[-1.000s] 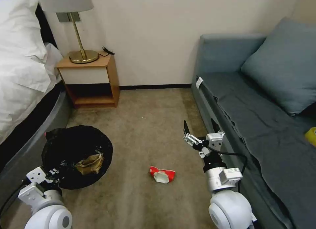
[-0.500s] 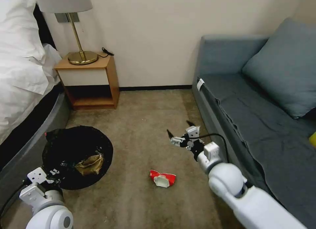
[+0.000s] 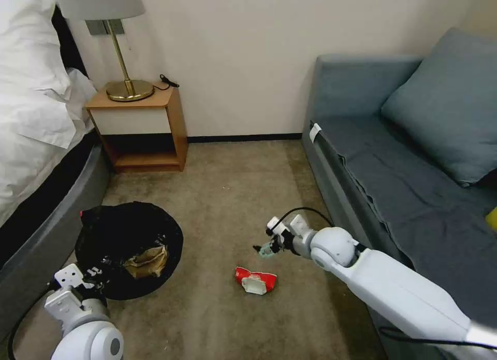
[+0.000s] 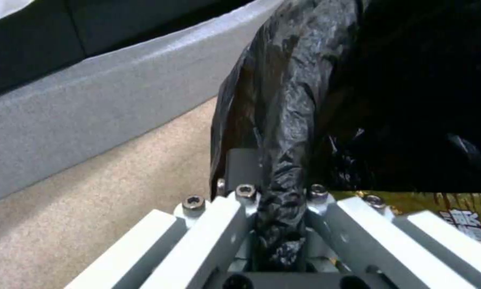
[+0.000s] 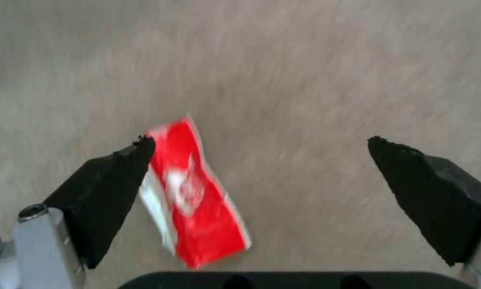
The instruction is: Pick up the trash bin, then pick up the garbage on the floor and place it into the trash bin.
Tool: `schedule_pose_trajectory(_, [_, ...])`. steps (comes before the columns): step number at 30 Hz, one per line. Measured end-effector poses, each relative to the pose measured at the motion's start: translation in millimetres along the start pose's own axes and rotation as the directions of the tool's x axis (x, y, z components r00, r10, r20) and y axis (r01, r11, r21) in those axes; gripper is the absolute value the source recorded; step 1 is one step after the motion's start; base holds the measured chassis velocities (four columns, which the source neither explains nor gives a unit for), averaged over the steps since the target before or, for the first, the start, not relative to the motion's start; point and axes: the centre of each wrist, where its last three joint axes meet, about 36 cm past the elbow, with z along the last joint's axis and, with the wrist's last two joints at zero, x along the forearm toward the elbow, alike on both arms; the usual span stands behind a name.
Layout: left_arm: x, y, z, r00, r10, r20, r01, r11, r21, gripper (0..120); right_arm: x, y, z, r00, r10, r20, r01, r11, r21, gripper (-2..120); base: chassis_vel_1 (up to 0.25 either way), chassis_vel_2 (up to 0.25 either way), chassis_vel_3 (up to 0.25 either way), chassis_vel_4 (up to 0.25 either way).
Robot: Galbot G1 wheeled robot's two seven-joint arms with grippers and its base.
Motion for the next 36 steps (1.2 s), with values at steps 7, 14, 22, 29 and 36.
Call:
schedule_pose_trajectory(7, [-2.8,0.3,1.5,1.0,-0.002,-0.003,0.002,1.0,-0.01,1,-27,18,19,0.997,-0.044,-0.056,0.045,0.998,0.033,100,0.0,0.0,0.0,0.0])
schedule_pose_trajectory(14, [-6.9,0.9,5.6,1.0,-0.007,-0.014,0.007,1.0,-0.015,1,-55,22,43,0.996,-0.039,-0.077,0.045,0.996,0.083,100,0.0,0.0,0.0,0.0])
schedule_pose_trajectory(22, [-9.8,1.1,6.8,1.0,-0.008,-0.016,0.008,1.0,-0.017,1,-69,29,53,0.995,-0.036,-0.093,0.046,0.994,0.099,100,0.0,0.0,0.0,0.0])
schedule_pose_trajectory(29, [-9.4,2.3,8.1,1.0,-0.009,-0.018,0.008,1.0,-0.022,1,-95,36,68,0.993,-0.033,-0.11,0.045,0.992,0.114,100,0.0,0.0,0.0,0.0])
schedule_pose_trajectory(36, [-8.1,4.9,8.8,1.0,-0.015,-0.014,0.015,1.0,-0.021,1,-117,43,68,0.994,-0.028,-0.106,0.042,0.991,0.129,100,0.0,0.0,0.0,0.0])
